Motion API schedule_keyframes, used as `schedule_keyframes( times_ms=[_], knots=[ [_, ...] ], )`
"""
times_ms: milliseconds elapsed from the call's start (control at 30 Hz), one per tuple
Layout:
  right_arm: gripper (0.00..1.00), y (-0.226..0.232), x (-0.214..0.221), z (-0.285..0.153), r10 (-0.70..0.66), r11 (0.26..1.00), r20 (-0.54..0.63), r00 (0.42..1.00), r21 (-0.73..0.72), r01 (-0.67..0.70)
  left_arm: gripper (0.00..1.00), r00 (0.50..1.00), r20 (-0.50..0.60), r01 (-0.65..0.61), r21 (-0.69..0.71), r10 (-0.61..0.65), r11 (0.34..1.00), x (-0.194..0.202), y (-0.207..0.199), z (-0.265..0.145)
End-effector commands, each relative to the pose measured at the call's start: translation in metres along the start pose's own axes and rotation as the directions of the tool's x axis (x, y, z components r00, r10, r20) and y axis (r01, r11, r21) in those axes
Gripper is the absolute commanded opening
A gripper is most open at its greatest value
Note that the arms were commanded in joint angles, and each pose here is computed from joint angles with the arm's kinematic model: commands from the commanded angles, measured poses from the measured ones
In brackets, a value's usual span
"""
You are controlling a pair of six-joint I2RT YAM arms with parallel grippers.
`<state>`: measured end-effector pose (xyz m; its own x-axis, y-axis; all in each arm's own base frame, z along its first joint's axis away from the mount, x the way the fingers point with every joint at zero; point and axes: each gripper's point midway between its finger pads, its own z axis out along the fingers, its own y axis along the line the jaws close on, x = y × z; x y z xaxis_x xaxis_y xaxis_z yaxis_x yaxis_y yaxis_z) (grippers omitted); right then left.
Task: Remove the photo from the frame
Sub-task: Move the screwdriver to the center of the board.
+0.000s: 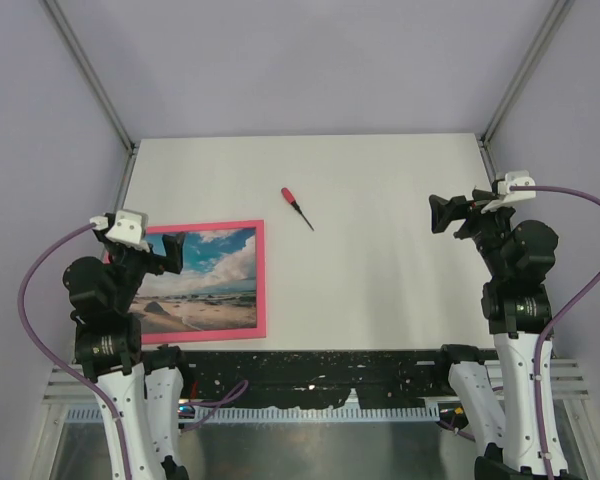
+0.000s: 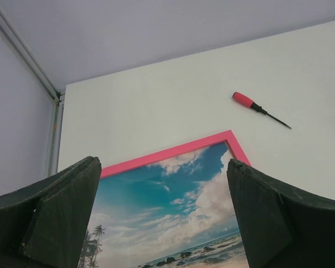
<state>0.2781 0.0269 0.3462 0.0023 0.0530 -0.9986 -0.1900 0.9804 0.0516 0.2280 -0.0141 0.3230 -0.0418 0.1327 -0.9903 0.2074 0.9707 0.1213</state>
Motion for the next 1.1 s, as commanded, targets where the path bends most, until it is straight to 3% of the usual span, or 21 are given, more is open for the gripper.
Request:
schedule_keyframes(
  times_ms=[0,367,533,733,900,1067],
  knots=[
    [0.93,0.003,-0.024,-0.004,0.009,1.000,0.064,0.998,-0.003,-0.009,1.00,1.000,0.006,0.014,0.012,-0.014,1.000,-0.004,-0.001,0.001],
    [0.93,0.004,-0.013,-0.003,-0.070,0.997,0.052,0.996,-0.040,0.072,1.00,1.000,0.009,0.012,0.006,-0.013,1.000,-0.005,-0.001,-0.001],
    [0.93,0.043,0.013,-0.008,-0.147,0.945,0.004,0.989,-0.294,0.142,1.00,0.999,0.031,-0.012,-0.024,0.013,1.000,-0.007,0.003,-0.004],
    [0.95,0.069,0.018,0.001,-0.085,0.891,-0.060,0.995,-0.451,0.049,1.00,0.992,0.031,-0.118,-0.104,0.122,0.988,-0.020,0.016,-0.017],
    [0.98,0.075,0.018,0.019,-0.113,0.887,-0.133,0.985,-0.461,0.039,1.00,0.979,-0.057,-0.204,-0.147,0.198,0.968,-0.002,0.025,-0.028],
    [0.99,0.086,0.025,0.031,-0.181,0.876,-0.179,0.967,-0.475,0.076,1.00,0.988,-0.111,-0.123,-0.171,0.105,0.978,0.040,0.026,-0.022]
  ],
)
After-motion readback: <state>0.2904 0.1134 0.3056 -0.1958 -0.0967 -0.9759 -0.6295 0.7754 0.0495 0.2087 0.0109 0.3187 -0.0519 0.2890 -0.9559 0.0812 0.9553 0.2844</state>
